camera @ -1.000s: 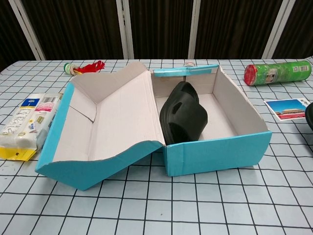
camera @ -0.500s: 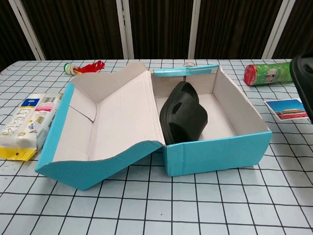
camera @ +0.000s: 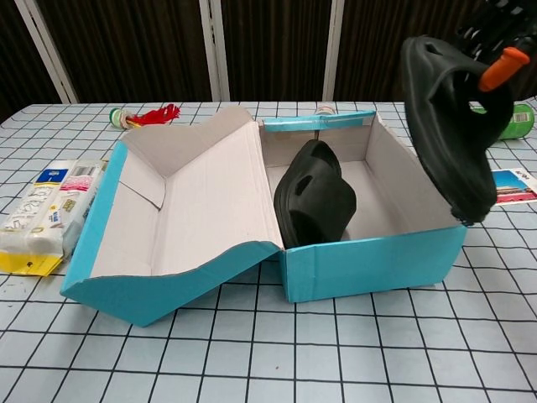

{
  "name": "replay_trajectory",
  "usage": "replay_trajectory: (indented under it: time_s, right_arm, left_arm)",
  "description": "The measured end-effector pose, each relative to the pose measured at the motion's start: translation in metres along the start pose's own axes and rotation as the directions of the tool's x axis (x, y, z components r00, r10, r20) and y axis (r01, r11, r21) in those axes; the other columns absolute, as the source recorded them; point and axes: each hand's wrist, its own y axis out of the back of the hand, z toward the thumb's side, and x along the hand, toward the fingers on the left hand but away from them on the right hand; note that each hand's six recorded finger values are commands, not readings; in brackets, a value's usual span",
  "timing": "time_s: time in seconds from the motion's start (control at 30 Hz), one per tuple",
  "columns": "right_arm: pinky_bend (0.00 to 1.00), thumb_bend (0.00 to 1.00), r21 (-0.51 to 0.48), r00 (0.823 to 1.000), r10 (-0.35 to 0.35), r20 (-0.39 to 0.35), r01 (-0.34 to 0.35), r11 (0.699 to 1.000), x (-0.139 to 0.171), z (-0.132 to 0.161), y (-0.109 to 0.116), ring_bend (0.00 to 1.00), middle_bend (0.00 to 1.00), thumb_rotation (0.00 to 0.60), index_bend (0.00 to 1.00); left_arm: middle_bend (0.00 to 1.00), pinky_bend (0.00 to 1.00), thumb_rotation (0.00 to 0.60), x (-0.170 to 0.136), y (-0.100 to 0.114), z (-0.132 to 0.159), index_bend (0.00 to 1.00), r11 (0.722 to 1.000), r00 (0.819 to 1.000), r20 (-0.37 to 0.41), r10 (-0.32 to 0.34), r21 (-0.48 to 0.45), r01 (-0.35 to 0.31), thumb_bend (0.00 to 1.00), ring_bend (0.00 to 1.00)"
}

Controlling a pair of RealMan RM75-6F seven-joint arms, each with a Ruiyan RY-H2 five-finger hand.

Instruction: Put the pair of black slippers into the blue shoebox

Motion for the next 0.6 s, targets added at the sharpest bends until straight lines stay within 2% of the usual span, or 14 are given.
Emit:
replay_trajectory:
  time_s: [0.1, 0.27, 0.47, 0.6]
  right_arm:
    - [0.0, 0.56, -0.021, 0.998, -0.002, -0.068, 0.001, 1.0, -0.009, 0.007, -0.008, 0.29, 0.51, 0.6, 0.61]
    - [0.0, 0.56, -0.038, 0.99, -0.02, -0.137, 0.015, 0.999, -0.028, 0.007, -0.022, 0.29, 0.51, 0.6, 0.61]
    - [0.0, 0.58, -0.068, 0.973, -0.097, -0.208, 0.085, 0.994, -0.043, 0.004, -0.026, 0.29, 0.51, 0.6, 0.62]
    - [0.0, 0.58, -0.101, 0.954, -0.159, -0.256, 0.137, 0.985, -0.049, 0.002, -0.024, 0.29, 0.51, 0.6, 0.62]
  left_arm:
    - [0.0, 0.1, 0.6, 0.0, 0.001, 0.001, 0.1, 1.0, 1.0, 0.003, 0.002, 0.001, -0.002, 0.25, 0.02]
    - [0.0, 0.1, 0.6, -0.001, 0.0, 0.0, 0.1, 1.0, 1.0, 0.001, 0.002, 0.008, -0.002, 0.25, 0.02]
    - [0.0, 0.1, 0.6, 0.0, -0.001, -0.001, 0.1, 1.0, 1.0, -0.008, 0.001, 0.018, -0.001, 0.25, 0.02]
    - [0.0, 0.1, 0.6, 0.0, -0.002, -0.001, 0.1, 1.0, 1.0, -0.011, 0.0, 0.023, 0.0, 0.25, 0.02]
